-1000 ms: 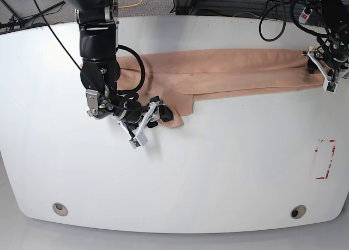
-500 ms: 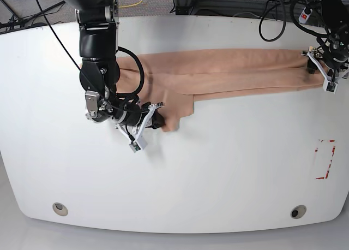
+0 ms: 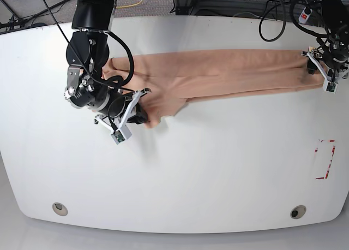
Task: Fold the T-shirt properly
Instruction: 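Grasp the loose hanging flap with the right gripper and tuck it in, then pull the right gripper back to the shirt's end and grasp it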
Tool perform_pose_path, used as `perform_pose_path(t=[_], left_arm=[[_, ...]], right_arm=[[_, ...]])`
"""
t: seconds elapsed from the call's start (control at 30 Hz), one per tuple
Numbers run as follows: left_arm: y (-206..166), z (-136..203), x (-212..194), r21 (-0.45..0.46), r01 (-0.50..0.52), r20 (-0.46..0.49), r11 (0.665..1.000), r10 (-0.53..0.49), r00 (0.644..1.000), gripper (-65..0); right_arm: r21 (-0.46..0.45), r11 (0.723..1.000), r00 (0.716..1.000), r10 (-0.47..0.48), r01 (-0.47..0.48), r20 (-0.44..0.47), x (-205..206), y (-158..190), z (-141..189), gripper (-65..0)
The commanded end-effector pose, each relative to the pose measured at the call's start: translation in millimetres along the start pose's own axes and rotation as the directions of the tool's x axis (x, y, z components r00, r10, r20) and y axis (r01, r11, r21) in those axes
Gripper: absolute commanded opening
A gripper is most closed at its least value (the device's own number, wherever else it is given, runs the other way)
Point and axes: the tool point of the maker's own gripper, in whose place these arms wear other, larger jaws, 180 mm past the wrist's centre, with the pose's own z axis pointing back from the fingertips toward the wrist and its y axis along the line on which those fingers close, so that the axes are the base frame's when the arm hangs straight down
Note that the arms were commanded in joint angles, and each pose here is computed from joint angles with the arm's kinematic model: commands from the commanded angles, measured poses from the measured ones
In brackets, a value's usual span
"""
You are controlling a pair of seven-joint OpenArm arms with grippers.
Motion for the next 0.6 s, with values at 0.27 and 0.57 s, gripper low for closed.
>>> perform_pose_path(t=[0.27, 0.57], left_arm=[[5, 3, 14, 0.013, 0.03, 0.034, 0.999, -0.03, 0.999, -27.8], [-2, 0, 16, -0.005, 0.045, 0.034, 0.999, -0.045, 0.998, -27.8]], right_arm=[[-0.051, 0.999, 1.0, 0.02, -0.02, -0.007, -25, 4, 35, -65.0], [-0.058, 0.998, 0.997, -0.043, 0.04, -0.058, -57, 7, 39, -62.5]])
